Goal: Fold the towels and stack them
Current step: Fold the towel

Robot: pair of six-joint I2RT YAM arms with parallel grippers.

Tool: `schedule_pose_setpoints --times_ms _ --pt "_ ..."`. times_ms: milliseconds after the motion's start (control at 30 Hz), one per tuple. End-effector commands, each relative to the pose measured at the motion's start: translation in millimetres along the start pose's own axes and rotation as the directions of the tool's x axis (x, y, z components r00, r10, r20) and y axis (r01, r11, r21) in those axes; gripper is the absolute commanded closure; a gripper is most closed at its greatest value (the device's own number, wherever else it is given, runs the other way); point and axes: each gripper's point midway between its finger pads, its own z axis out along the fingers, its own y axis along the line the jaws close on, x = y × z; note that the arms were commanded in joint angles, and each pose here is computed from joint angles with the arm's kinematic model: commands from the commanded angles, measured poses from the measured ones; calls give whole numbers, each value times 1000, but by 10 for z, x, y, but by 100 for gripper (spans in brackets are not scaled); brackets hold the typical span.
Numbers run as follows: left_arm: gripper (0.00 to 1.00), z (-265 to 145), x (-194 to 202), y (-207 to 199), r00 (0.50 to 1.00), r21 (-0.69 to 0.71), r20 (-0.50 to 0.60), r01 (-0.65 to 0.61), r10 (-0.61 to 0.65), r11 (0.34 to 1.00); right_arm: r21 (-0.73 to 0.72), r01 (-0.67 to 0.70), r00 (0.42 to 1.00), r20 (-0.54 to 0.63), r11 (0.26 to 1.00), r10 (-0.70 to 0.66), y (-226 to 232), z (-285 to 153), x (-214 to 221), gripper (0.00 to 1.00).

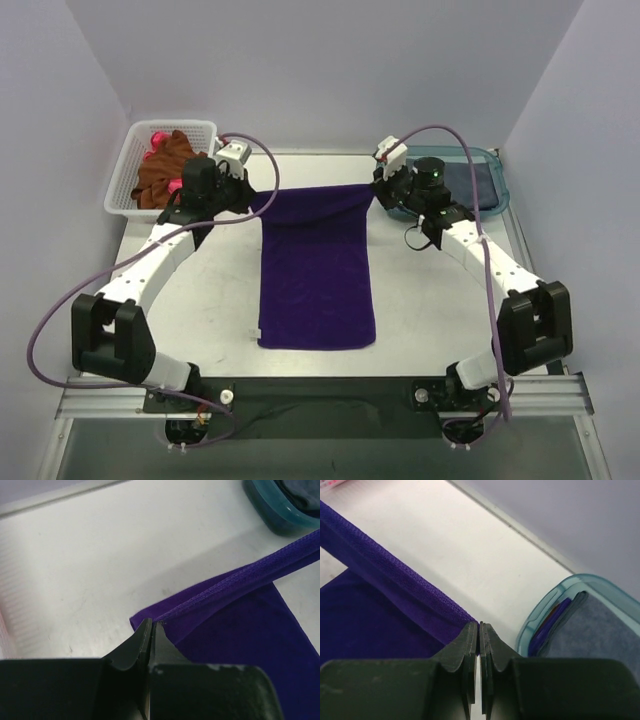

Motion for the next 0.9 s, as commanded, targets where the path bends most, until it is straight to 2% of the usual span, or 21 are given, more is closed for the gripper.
schedule_pose_setpoints --times_ms 0,33,67,133,167,233,267,300,467,567,633,800,867 --pt "100 -305 247 -22 997 -10 -53 64 -64 998 -24 -35 991 -128 999 32 216 -357 241 100" --pt "100 -427 218 -117 996 21 -37 76 -75 997 -29 -43 988 -149 999 38 316 -464 315 100" --pt "100 -469 394 -156 993 33 -67 94 -92 995 -34 -54 982 -182 998 47 385 -543 399 100" --pt "100 -621 490 -246 990 52 -81 121 -117 991 -29 -60 980 -192 998 53 477 -704 419 100" --pt "100 -665 556 -276 988 56 -94 129 -123 990 -56 -81 967 -248 995 65 626 -789 577 100" --pt "100 -786 772 -340 978 62 -141 163 -153 985 -40 -85 960 -269 996 71 693 -944 628 100" --pt "100 -827 840 -379 974 69 -158 176 -164 982 -58 -104 945 -319 993 80 824 -1026 790 100" --pt "100 -886 943 -423 969 80 -176 190 -174 979 -53 -108 946 -313 993 86 849 -1112 787 100" --pt "100 -1060 1368 -617 926 96 -274 295 -259 951 -71 -211 902 -398 975 166 1127 -1394 1138 100" --pt "100 -1102 1717 -649 885 65 -347 352 -309 934 -88 -311 845 -481 946 233 1344 -1505 1398 100" --pt "100 -1105 1938 -689 846 48 -408 395 -343 917 -75 -373 785 -556 925 272 1463 -1560 1625 100" --pt "100 -1075 2259 -703 777 2 -510 431 -370 902 -39 -508 648 -676 860 352 1690 -1581 1879 100" --pt "100 -1069 2308 -693 767 -9 -525 428 -369 904 -18 -533 612 -698 846 371 1720 -1562 1910 100"
